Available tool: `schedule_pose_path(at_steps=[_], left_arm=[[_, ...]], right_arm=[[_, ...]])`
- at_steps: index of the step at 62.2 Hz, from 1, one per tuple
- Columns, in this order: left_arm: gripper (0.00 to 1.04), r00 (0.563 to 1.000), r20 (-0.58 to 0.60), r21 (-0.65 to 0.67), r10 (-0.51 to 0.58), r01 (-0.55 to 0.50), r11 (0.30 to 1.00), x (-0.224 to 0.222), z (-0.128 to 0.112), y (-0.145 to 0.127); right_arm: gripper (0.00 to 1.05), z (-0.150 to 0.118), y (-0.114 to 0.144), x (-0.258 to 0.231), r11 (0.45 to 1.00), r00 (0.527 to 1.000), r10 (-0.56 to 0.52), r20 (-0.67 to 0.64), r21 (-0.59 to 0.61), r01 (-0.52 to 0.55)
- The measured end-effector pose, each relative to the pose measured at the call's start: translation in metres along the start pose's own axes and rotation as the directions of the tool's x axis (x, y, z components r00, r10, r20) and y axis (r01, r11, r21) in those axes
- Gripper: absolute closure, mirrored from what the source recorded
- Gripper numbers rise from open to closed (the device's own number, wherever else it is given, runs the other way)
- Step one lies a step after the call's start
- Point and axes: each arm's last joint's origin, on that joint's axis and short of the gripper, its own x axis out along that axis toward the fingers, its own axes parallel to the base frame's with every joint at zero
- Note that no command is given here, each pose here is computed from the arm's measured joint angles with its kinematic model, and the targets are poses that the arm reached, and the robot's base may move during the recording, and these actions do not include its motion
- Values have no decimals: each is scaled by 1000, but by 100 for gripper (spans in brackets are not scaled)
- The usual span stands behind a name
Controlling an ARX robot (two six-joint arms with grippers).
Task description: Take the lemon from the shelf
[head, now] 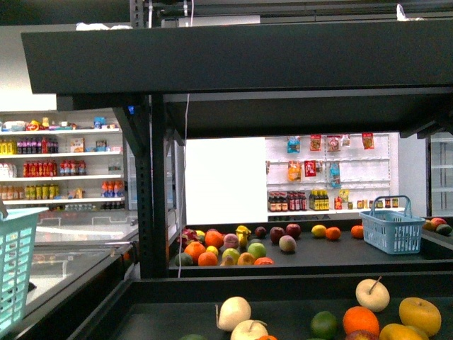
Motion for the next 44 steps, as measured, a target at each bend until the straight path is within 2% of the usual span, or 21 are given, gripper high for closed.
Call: schedule_pose_path(at_steps=[44], left_arm=[[8,1000,0,0,0,0,1000,0,0,0]], right_arm=[[7,0,0,0,1000,1000,1,0,0,-1]])
